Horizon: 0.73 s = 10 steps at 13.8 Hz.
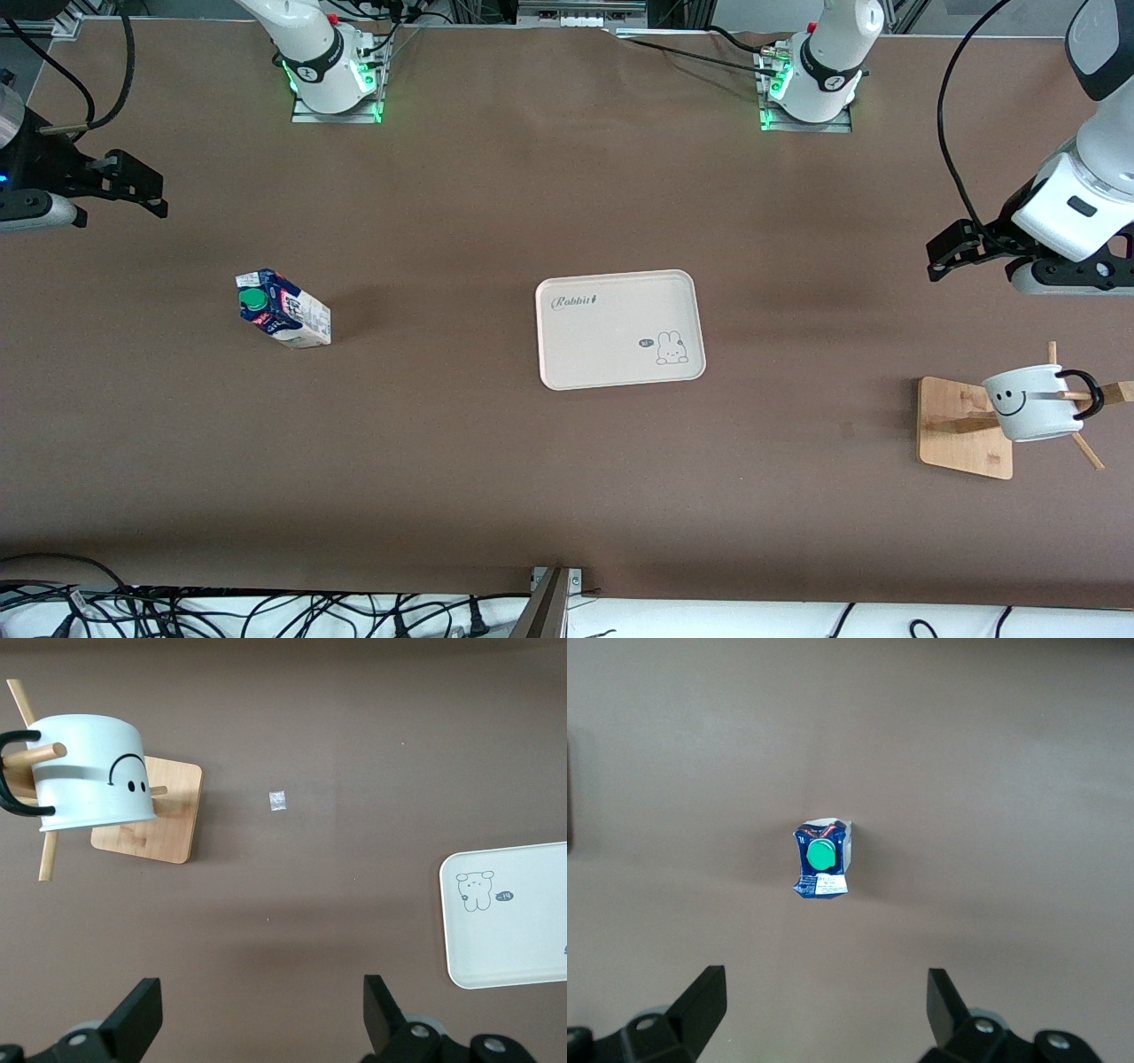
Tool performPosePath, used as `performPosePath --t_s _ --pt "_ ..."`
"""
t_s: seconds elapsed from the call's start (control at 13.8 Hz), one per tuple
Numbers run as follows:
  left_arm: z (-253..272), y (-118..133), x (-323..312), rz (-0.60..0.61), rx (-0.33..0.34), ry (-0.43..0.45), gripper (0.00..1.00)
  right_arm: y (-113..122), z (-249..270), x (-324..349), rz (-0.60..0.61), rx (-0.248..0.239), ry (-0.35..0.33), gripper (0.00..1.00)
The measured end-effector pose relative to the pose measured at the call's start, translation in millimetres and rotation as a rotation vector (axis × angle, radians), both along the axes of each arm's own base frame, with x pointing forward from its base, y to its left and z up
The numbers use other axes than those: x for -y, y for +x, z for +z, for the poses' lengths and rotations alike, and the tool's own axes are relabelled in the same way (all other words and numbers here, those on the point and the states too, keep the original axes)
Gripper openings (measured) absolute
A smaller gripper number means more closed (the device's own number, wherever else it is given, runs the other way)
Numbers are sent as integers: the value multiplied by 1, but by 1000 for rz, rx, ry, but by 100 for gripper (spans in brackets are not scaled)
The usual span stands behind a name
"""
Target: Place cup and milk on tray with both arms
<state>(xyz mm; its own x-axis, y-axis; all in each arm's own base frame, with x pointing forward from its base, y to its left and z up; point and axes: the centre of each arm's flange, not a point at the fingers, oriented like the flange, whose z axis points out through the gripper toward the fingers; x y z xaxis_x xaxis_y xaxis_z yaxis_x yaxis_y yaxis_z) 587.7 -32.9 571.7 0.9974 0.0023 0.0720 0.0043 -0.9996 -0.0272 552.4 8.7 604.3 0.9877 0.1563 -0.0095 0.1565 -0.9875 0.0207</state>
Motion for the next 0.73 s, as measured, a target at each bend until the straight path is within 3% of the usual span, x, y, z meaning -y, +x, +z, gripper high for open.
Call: performPosePath --t_s 0.73 --pt "-2 -2 2 -1 -17 1 100 0 0 0 0 0 0 100"
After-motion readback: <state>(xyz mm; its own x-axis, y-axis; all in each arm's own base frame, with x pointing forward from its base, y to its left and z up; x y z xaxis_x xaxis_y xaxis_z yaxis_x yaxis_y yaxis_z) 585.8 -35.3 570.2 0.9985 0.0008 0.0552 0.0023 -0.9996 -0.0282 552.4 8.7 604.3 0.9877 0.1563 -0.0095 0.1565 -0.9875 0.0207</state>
